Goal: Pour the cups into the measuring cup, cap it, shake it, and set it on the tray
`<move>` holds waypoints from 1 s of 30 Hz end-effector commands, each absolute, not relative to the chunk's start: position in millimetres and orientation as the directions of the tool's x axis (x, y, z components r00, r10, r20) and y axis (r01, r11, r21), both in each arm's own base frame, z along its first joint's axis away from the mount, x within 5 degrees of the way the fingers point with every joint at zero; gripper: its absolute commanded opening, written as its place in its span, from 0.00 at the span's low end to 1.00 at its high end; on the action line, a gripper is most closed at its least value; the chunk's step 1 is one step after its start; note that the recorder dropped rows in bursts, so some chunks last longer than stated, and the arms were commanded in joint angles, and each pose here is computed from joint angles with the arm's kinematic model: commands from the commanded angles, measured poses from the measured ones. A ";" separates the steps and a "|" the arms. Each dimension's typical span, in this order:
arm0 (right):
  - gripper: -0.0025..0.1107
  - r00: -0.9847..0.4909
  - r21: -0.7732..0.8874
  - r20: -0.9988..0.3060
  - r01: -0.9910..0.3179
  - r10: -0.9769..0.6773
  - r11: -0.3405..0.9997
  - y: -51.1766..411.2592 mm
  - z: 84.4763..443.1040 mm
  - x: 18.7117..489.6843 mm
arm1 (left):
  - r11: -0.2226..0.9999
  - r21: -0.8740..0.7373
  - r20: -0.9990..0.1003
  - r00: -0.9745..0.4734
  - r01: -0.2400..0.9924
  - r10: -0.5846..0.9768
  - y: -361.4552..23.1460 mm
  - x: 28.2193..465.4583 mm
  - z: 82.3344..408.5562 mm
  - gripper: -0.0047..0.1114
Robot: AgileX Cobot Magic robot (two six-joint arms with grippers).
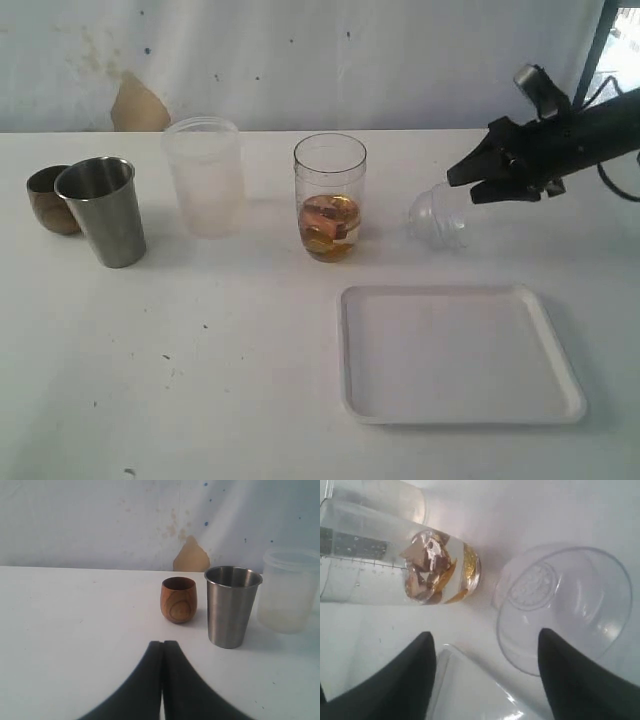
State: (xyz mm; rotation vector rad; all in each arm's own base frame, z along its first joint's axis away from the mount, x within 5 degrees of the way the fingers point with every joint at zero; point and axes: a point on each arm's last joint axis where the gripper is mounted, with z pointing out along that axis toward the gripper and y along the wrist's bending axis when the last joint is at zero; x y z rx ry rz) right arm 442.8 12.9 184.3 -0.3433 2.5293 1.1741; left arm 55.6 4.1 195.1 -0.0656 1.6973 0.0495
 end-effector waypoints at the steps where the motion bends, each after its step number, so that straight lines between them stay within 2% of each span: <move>1: 0.51 -0.813 0.542 -0.540 -0.532 -0.216 0.651 13.2 229.5 435.3 | 0.997 0.001 -0.993 -0.122 -0.077 -0.009 4.5 55.6 194.2 0.04; 3: 0.51 -0.739 0.443 -0.594 -0.631 -0.319 0.637 21.9 248.6 428.4 | 0.997 0.001 -0.993 -0.122 -0.077 -0.009 4.5 55.6 194.2 0.04; 6: 0.51 -0.538 0.162 -0.640 -0.793 -0.549 0.587 43.8 273.2 418.9 | 0.997 0.001 -0.993 -0.122 -0.077 -0.009 4.5 55.6 194.2 0.04; 9: 0.52 -0.342 -0.094 -0.547 -0.882 -0.764 0.462 74.6 281.2 411.9 | 0.997 0.001 -0.993 -0.122 -0.077 -0.009 4.5 55.6 194.2 0.04; 12: 0.52 -0.211 -0.298 -0.354 -0.898 -0.911 0.324 103.1 277.5 409.8 | 0.997 0.001 -0.993 -0.122 -0.077 -0.009 4.5 55.6 194.2 0.04; 19: 0.58 -0.029 -0.423 -0.116 -0.903 -0.993 0.075 148.1 255.9 408.4 | 0.997 0.001 -0.993 -0.122 -0.077 -0.009 4.5 55.6 194.2 0.04; 25: 0.58 0.001 -0.409 -0.039 -0.913 -0.999 0.015 152.3 223.9 419.4 | 0.997 0.001 -0.993 -0.122 -0.077 -0.009 4.5 55.6 194.2 0.04; 27: 0.58 0.022 -0.412 0.025 -0.911 -0.999 -0.030 149.8 211.6 424.7 | 0.997 0.001 -0.993 -0.122 -0.077 -0.009 4.5 55.6 194.2 0.04; 30: 0.58 0.036 -0.413 0.039 -0.910 -0.999 -0.049 151.2 197.1 430.1 | 0.997 0.001 -0.993 -0.122 -0.077 -0.009 4.5 55.6 194.2 0.04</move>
